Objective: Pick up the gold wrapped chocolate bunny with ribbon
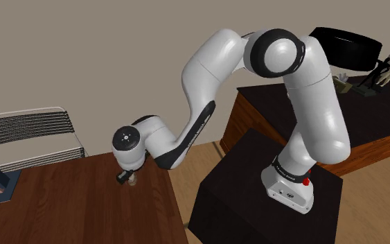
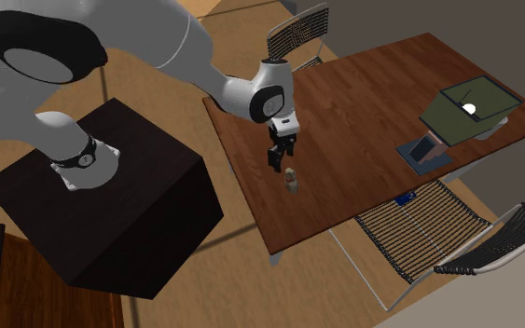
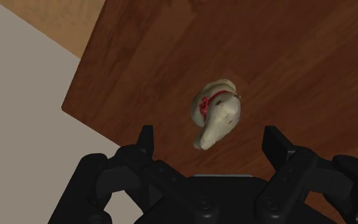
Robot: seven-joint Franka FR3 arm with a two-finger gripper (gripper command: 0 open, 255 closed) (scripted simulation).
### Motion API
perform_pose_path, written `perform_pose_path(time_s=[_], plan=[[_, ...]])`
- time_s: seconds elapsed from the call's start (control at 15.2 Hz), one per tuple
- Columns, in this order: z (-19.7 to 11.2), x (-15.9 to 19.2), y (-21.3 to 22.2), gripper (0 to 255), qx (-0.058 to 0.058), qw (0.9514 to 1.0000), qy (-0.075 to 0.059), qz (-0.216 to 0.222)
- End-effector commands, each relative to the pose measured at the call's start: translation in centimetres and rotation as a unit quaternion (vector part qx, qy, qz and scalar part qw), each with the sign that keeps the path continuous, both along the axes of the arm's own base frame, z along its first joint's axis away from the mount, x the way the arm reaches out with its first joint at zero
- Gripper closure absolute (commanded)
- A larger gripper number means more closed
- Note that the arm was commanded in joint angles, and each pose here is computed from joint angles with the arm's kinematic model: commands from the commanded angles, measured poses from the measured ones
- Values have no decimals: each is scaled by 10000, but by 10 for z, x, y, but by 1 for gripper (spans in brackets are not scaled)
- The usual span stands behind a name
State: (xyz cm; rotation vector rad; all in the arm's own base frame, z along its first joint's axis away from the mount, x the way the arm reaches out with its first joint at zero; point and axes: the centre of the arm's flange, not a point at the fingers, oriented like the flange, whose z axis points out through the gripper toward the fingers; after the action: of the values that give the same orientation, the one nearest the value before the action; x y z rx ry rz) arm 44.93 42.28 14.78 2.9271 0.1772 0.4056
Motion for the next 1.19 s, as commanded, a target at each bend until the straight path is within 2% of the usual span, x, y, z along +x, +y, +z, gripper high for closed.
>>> perform_pose_path(time_s=[0.0, 0.46, 0.59, 0.66, 1.12], plan=[[-16, 6, 14, 0, -32, 10000, -25, 14], [-56, 6, 14, 0, -32, 10000, -25, 14], [-56, 6, 14, 0, -32, 10000, -25, 14], [-56, 6, 14, 255, -32, 10000, -25, 14], [-56, 6, 13, 255, -32, 10000, -25, 14]])
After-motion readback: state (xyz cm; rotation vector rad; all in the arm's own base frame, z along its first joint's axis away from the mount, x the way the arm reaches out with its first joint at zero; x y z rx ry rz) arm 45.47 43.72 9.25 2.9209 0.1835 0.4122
